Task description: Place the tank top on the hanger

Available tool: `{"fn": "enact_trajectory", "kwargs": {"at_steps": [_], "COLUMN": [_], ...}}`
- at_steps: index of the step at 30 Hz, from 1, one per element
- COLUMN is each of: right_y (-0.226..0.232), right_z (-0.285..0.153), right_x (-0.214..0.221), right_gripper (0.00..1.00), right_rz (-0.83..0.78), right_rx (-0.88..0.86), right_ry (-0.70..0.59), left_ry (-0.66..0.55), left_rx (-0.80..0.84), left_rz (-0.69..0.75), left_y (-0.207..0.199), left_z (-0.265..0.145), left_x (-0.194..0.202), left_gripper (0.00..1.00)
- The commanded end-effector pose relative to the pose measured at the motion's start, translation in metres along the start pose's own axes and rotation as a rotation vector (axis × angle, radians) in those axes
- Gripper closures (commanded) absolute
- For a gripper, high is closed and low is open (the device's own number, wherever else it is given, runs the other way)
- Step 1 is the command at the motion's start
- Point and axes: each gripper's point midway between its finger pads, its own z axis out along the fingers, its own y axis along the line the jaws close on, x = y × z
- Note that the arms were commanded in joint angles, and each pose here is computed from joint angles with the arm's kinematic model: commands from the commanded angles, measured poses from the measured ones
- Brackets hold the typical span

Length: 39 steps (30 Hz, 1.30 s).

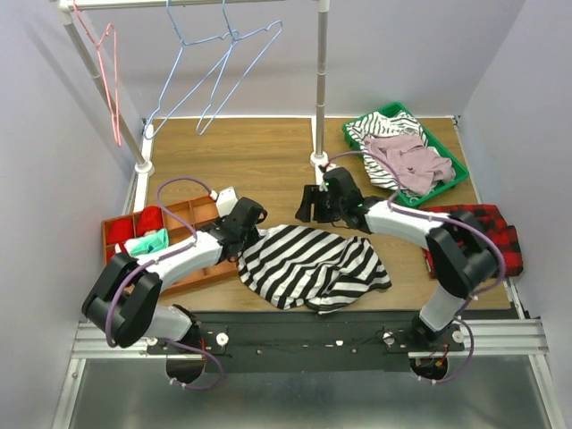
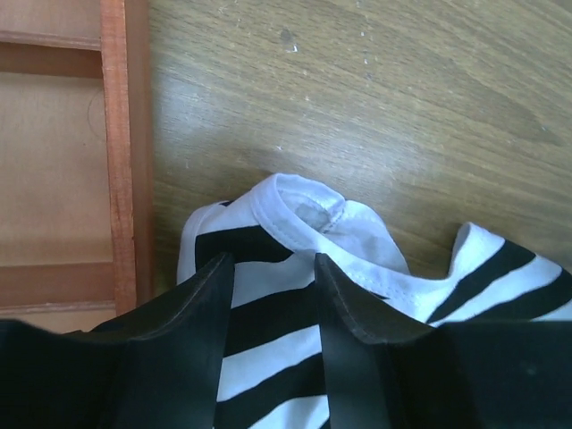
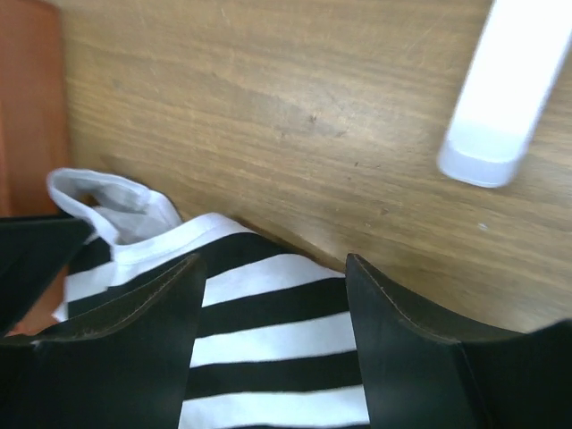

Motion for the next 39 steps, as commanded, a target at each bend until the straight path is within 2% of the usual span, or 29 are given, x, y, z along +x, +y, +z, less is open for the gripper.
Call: {"fn": "enact_trajectory", "kwargs": {"at_steps": [1, 5, 8, 9, 11, 12, 14, 15, 17, 18, 20, 21, 23, 24, 27, 29, 30, 32, 33, 34, 35, 36, 37, 38, 39], "right_y": [0.0, 0.001, 0.005, 0.004, -0.001, 0.0, 0.001, 0.007, 0.011, 0.017, 0.032, 0.038, 0.049, 0.064, 0.081, 0.083, 0.082, 0.07, 0.071, 0.065, 0.054, 0.05, 0.046, 0.027, 0.019], "right_z": [0.027, 0.039, 0.04, 0.039, 0.035, 0.031, 0.023, 0.015, 0.001, -0.007, -0.039, -0.052, -0.087, -0.109, -0.161, -0.183, -0.188, -0.175, -0.19, -0.187, -0.161, -0.166, -0.159, -0.136, -0.134], "right_x": [0.035, 0.057, 0.064, 0.063, 0.056, 0.049, 0.031, 0.016, -0.019, -0.036, -0.09, -0.108, -0.148, -0.176, -0.213, -0.215, -0.211, -0.175, -0.167, -0.147, -0.102, -0.08, -0.057, -0.002, 0.016], "right_gripper": [0.28, 0.28, 0.32, 0.44, 0.62, 0.82, 0.98, 0.99, 0.99, 0.99, 0.99, 0.99, 0.99, 0.99, 0.99, 0.99, 0.99, 0.99, 0.99, 0.98, 0.97, 0.86, 0.76, 0.66, 0.57], "right_rz": [-0.069, -0.123, -0.133, -0.131, -0.128, -0.129, -0.128, -0.131, -0.146, -0.149, -0.157, -0.157, -0.171, -0.164, -0.164, -0.154, -0.145, -0.127, -0.1, -0.084, -0.053, -0.027, -0.006, 0.032, 0.058], "right_rx": [0.019, 0.061, 0.062, 0.069, 0.112, 0.119, 0.156, 0.155, 0.207, 0.214, 0.249, 0.257, 0.277, 0.258, 0.24, 0.222, 0.211, 0.18, 0.137, 0.108, 0.059, 0.008, -0.028, -0.054, -0.062], "right_ry": [0.116, 0.17, 0.177, 0.175, 0.149, 0.129, 0.083, 0.047, -0.04, -0.083, -0.218, -0.263, -0.377, -0.453, -0.568, -0.593, -0.593, -0.526, -0.541, -0.508, -0.414, -0.401, -0.365, -0.255, -0.234], "left_ry": [-0.054, -0.041, -0.033, -0.032, -0.045, -0.053, -0.083, -0.108, -0.147, -0.196, -0.244, -0.297, -0.345, -0.395, -0.458, -0.458, -0.452, -0.425, -0.371, -0.345, -0.316, -0.207, -0.169, -0.14, -0.056], "left_rx": [-0.022, -0.013, 0.009, 0.013, 0.036, 0.048, 0.084, 0.107, 0.128, 0.151, 0.181, 0.22, 0.26, 0.308, 0.412, 0.46, 0.471, 0.519, 0.51, 0.542, 0.595, 0.617, 0.658, 0.705, 0.672], "left_rz": [-0.037, -0.02, -0.004, 0.0, 0.004, 0.007, 0.025, 0.019, 0.022, 0.021, 0.021, 0.012, 0.006, -0.015, -0.024, -0.014, -0.005, 0.019, 0.046, 0.059, 0.078, 0.134, 0.168, 0.206, 0.242], "left_y": [-0.003, -0.007, -0.013, -0.014, -0.018, -0.022, -0.029, -0.039, -0.046, -0.059, -0.068, -0.082, -0.092, -0.105, -0.121, -0.124, -0.124, -0.122, -0.115, -0.111, -0.117, -0.112, -0.11, -0.112, -0.098], "left_z": [0.012, 0.02, 0.023, 0.023, 0.018, 0.015, 0.002, -0.007, -0.027, -0.041, -0.066, -0.087, -0.115, -0.141, -0.193, -0.213, -0.216, -0.225, -0.209, -0.211, -0.21, -0.188, -0.187, -0.184, -0.162], "left_x": [-0.009, -0.004, -0.003, -0.003, -0.009, -0.013, -0.027, -0.04, -0.061, -0.084, -0.109, -0.134, -0.159, -0.184, -0.216, -0.218, -0.213, -0.197, -0.175, -0.162, -0.146, -0.104, -0.084, -0.066, -0.028], "left_gripper": [0.54, 0.6, 0.84, 0.99, 1.0, 1.0, 1.0, 1.0, 1.0, 1.0, 1.0, 1.0, 1.0, 1.0, 1.0, 1.0, 1.0, 1.0, 1.0, 1.0, 1.0, 1.0, 1.0, 0.99, 0.75]}}
